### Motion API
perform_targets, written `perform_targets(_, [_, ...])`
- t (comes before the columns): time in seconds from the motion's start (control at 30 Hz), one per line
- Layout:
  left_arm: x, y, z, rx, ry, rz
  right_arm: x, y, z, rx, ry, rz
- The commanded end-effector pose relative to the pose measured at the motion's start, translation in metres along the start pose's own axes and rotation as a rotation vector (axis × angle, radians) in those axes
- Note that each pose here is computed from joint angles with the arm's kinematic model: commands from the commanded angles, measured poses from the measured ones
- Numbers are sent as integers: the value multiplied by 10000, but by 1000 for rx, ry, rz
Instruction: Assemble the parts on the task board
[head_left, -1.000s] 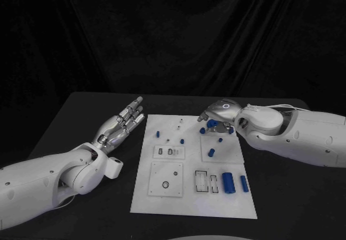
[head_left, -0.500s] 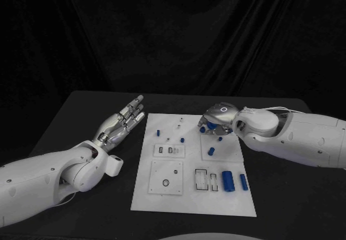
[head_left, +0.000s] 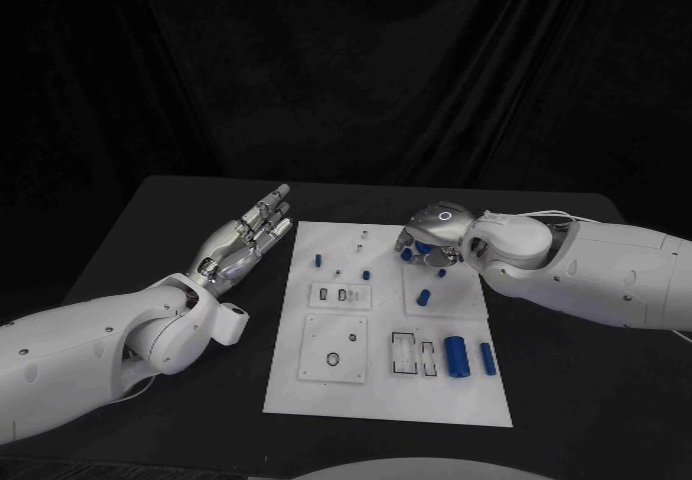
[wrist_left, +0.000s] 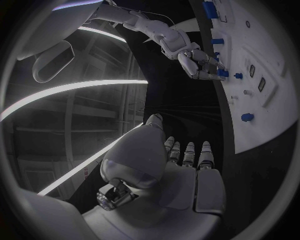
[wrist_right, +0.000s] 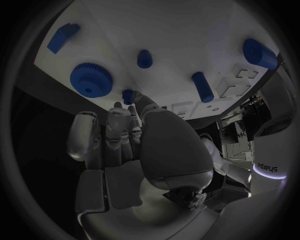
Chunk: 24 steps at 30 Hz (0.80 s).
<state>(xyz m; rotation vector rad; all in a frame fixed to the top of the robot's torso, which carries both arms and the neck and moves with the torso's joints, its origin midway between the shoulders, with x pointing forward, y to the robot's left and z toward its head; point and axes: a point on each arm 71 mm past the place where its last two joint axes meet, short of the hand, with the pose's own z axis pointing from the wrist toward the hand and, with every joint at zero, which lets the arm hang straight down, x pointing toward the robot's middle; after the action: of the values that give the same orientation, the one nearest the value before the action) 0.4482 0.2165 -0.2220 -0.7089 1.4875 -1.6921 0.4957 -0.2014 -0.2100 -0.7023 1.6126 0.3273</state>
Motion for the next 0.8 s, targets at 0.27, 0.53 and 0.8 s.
perform_targets(0.27, [16, -81, 17, 108, 22, -13, 5, -19, 1, -12, -26, -9])
perform_targets(0.53, [12, -70, 28, 104, 24, -14, 10, -21, 6, -16, -23, -10])
perform_targets(0.8, [15, -61, 42, 101, 28, -16, 52, -11, 50, -20, 4, -14])
